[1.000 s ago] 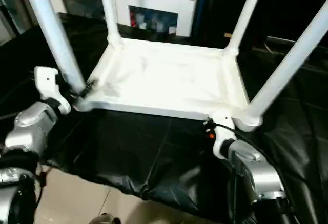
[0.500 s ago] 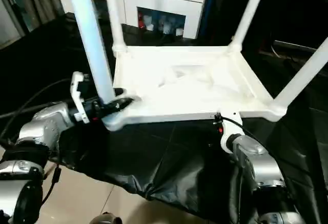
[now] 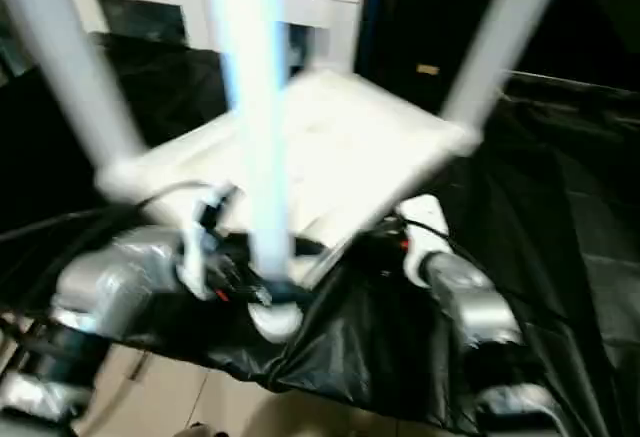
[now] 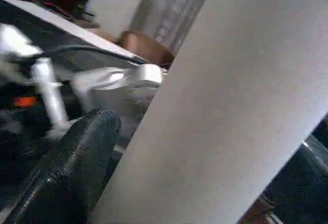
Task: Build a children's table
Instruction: Rotate table base
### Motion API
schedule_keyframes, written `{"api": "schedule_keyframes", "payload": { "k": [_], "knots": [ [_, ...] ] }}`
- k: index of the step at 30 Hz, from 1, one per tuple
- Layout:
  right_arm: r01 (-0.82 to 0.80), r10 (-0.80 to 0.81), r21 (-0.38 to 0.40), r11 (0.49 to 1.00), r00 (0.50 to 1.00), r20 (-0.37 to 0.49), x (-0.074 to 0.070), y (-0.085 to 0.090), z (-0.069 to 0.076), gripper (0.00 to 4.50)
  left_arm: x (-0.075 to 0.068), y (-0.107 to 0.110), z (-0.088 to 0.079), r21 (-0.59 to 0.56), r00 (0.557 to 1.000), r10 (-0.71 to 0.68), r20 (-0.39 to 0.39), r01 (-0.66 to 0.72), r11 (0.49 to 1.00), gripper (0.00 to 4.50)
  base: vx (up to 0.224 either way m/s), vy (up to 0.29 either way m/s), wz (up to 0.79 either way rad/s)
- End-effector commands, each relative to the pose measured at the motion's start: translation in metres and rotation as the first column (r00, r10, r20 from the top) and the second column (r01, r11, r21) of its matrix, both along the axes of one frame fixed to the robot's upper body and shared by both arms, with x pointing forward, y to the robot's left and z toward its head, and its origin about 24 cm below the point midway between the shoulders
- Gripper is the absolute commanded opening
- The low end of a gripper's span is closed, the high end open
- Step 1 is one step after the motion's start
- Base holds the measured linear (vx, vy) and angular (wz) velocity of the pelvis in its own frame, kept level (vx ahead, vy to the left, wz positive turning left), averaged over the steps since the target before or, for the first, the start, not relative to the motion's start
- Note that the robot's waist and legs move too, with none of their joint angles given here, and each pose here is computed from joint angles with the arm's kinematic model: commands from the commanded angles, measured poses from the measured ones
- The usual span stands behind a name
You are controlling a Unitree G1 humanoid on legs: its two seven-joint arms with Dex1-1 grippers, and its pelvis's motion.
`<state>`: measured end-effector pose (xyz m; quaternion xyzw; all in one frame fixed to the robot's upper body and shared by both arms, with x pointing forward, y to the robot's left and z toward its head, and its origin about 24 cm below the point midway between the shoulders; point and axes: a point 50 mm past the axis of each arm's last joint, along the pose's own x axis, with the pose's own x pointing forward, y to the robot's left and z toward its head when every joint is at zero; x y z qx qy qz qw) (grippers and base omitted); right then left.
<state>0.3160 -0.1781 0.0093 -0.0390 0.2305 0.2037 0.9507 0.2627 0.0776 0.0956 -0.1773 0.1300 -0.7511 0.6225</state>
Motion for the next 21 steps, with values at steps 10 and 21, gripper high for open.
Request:
{"api": "schedule_keyframes", "payload": {
  "k": [10,21],
  "knots": [
    [-0.076,0.076,-0.015,0.997,0.997,-0.014,0.006,0.026,-0.008,4.42,0.045,-0.023,-0.006,0.095,0.889,0.39,0.241,-0.422,0.902,4.49,0.0,0.0,0.0],
    [-0.181,0.18,0.015,0.983,0.984,0.011,-0.002,-0.011,0.004,4.42,0.045,0.003,-0.016,0.189,0.903,0.243,0.354,-0.324,0.927,4.49,0.0,0.0,0.0]
  ]
}}
